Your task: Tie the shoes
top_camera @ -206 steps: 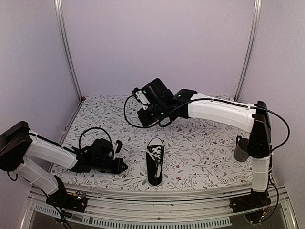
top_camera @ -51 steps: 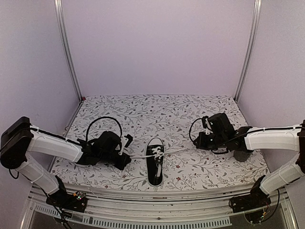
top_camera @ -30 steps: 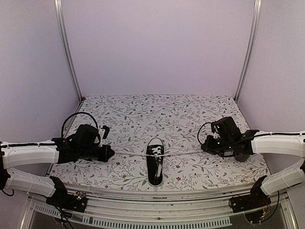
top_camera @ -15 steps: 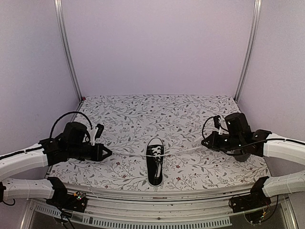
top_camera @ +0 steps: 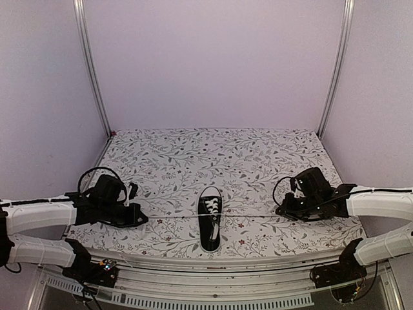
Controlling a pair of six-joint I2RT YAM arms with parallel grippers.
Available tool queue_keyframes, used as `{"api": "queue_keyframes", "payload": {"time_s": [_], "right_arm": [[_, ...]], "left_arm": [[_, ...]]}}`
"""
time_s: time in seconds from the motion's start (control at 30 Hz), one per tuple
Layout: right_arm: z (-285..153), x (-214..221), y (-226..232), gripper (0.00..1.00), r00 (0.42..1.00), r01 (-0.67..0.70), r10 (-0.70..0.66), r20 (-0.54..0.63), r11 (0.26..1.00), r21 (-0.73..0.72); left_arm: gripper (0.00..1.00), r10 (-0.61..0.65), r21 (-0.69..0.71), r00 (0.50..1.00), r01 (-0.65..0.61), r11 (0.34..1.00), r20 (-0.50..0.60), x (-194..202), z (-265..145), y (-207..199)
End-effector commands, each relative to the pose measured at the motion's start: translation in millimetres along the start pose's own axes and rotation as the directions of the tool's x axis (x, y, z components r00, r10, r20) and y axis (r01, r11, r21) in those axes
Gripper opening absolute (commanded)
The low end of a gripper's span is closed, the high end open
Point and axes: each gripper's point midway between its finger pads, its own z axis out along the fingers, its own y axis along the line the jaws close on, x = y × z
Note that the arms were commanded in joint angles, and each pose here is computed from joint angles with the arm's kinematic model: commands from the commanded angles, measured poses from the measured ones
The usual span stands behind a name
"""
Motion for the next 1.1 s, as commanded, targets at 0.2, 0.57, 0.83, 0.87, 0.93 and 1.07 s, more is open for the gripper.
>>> {"api": "queue_keyframes", "payload": {"time_s": [0.2, 0.57, 0.83, 0.87, 0.93, 1.07], "right_arm": [[7.5, -1.2, -27.1, 0.02, 0.998, -0.058, 0.054, 0.032, 0.992, 0.110], [-16.0, -16.6, 3.8, 0.49, 0.997, 0.027, -0.026, 0.079, 1.000, -0.010], [-37.2, -30.5, 13.2, 0.75, 0.989, 0.059, -0.055, 0.139, 0.998, -0.022], [-41.0, -33.6, 15.3, 0.78, 0.986, 0.068, -0.064, 0.152, 0.997, -0.023], [-48.4, -39.5, 20.5, 0.82, 0.981, 0.082, -0.075, 0.178, 0.996, -0.035], [-57.4, -46.8, 23.9, 0.83, 0.976, 0.075, -0.066, 0.205, 0.997, -0.035]], "left_arm": [[0.00, -0.063, -0.088, 0.998, 0.062, 0.994, -0.013, 6.7, 14.5, 32.7], [0.46, 0.070, 0.054, 0.997, -0.069, 0.996, -0.022, 1.0, 10.6, 1.8], [0.88, 0.126, -0.008, 0.987, -0.126, 0.992, 0.103, -28.9, -11.3, -3.6], [0.87, 0.149, 0.014, 0.982, -0.152, 0.988, 0.112, -31.2, -12.7, -10.3], [0.86, 0.192, 0.056, 0.973, -0.200, 0.978, 0.125, -34.1, -13.6, -24.3], [0.82, 0.300, 0.158, 0.944, -0.320, 0.934, 0.140, -32.0, -10.4, -61.7]]}}
